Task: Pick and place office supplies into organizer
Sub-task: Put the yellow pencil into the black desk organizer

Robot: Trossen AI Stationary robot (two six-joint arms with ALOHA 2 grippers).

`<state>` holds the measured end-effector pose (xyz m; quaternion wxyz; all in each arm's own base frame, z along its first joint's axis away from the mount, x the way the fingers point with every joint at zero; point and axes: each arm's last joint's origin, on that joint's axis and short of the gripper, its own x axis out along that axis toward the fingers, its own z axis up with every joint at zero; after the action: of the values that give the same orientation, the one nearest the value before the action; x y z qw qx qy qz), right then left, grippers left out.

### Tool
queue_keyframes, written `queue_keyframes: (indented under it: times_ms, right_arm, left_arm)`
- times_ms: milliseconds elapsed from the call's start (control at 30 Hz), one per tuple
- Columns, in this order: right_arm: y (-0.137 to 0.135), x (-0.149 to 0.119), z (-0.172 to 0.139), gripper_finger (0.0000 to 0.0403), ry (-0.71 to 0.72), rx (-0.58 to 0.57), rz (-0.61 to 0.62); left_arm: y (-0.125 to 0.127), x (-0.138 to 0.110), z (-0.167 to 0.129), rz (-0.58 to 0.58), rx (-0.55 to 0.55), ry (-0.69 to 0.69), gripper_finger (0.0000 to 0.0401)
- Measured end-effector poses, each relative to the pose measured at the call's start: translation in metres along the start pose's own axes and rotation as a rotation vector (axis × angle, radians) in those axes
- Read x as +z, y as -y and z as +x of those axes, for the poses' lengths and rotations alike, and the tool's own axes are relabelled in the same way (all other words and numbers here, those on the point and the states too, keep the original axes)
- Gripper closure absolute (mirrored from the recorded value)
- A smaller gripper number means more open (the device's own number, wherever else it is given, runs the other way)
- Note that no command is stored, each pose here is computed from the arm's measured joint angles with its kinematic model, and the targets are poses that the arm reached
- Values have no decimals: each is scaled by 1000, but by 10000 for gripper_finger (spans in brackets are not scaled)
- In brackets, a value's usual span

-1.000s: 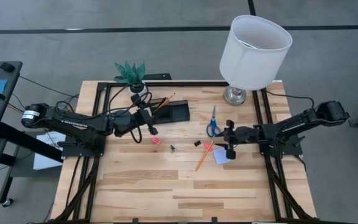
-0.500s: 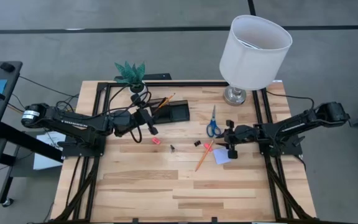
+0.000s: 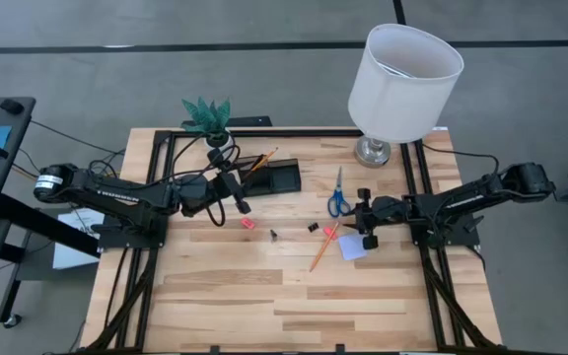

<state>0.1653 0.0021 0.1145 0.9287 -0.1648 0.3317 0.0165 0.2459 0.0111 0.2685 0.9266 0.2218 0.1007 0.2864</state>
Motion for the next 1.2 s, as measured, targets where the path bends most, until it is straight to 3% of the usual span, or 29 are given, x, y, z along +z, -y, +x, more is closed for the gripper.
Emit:
queue_keyframes:
  times_ms: [233,500,667,833,1200]
  right_arm:
    - [5,-6,1,284,8,39,21]
    - [0,-14,0,285,45,112,-137]
    - [5,-16,0,285,38,76,-165]
    - [17,-19,0,285,22,15,-112]
    - [29,-16,-1,285,81,-56,202]
  left_arm:
    - [0,0,0,0,-3,1,242]
    - [0,0,0,8,-4,2,242]
    - [0,0,0,7,-6,2,242]
    - [1,0,0,7,-21,10,242]
    - [1,0,0,8,-27,12,242]
